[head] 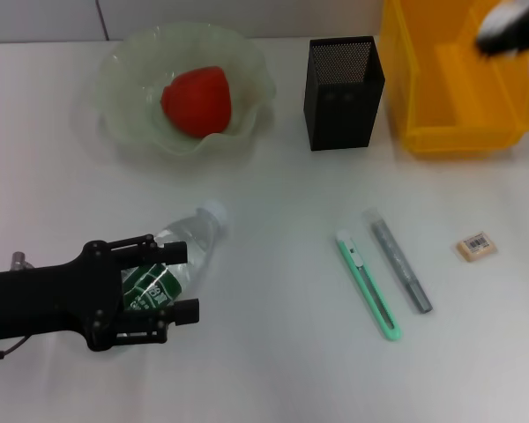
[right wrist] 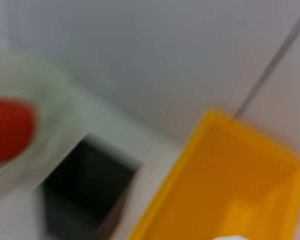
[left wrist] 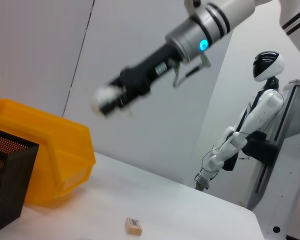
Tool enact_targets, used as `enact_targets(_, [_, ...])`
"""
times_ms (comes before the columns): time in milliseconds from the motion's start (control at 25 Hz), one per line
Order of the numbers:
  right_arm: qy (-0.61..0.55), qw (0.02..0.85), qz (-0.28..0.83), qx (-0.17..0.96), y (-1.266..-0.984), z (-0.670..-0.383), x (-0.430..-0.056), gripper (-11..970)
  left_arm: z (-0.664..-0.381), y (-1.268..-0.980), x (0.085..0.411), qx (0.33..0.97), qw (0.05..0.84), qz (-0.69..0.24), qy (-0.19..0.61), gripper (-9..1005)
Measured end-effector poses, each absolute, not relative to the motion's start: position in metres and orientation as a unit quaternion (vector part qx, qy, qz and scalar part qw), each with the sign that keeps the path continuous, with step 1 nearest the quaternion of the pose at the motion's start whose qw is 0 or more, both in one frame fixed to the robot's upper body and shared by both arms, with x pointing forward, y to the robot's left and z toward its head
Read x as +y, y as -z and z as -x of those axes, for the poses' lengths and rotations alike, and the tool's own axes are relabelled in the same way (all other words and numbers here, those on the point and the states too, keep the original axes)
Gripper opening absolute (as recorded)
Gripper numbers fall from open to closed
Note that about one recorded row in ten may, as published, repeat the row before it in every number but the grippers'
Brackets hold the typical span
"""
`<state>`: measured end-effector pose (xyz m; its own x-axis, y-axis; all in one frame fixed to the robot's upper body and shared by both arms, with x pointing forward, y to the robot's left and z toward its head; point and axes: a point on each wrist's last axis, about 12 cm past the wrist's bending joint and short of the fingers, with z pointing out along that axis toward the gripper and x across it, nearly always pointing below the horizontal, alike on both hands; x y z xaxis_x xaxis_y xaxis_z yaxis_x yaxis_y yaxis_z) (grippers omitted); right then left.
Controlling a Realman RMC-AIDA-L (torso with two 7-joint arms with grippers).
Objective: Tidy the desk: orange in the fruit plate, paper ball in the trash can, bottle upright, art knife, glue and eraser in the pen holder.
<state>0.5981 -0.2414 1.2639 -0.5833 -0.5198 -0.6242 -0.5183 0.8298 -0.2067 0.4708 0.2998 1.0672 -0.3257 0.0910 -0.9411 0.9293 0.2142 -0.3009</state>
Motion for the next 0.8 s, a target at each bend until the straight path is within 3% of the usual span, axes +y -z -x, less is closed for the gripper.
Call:
enact_targets(80, [0.017, 0.382, 0.271, 0.883, -1.263, -0.610, -0.248, 589, -0.472, -1.068, 0.299, 0.650, 0.429, -0.393, 0.489, 784])
enact_targets(160, [0.024, 0.415, 0.240, 0.877, -1.238, -0.631, -0.260, 596, -0.472, -1.068, 0.299, 0.650, 0.429, -0.393, 0.489, 784])
enact_targets(360, [-0.012, 0.431, 0.238, 0.870, -1.208, -0.644, -0.260, 611, -0.471, -1.068, 0.300, 0.652, 0.427, -0.390, 0.491, 784])
enact_targets(640, [-0.031, 0.437, 0.227, 0.870, -1.201, -0.638, -0.265, 750, -0.475, -1.076, 0.302, 0.653, 0.420, -0.385, 0.499, 783])
enact_targets(800, [-0.060, 0.443, 0.228, 0.865, -1.200, -0.623, -0.272, 749, -0.486, -1.088, 0.305, 0.667, 0.413, -0.367, 0.499, 783])
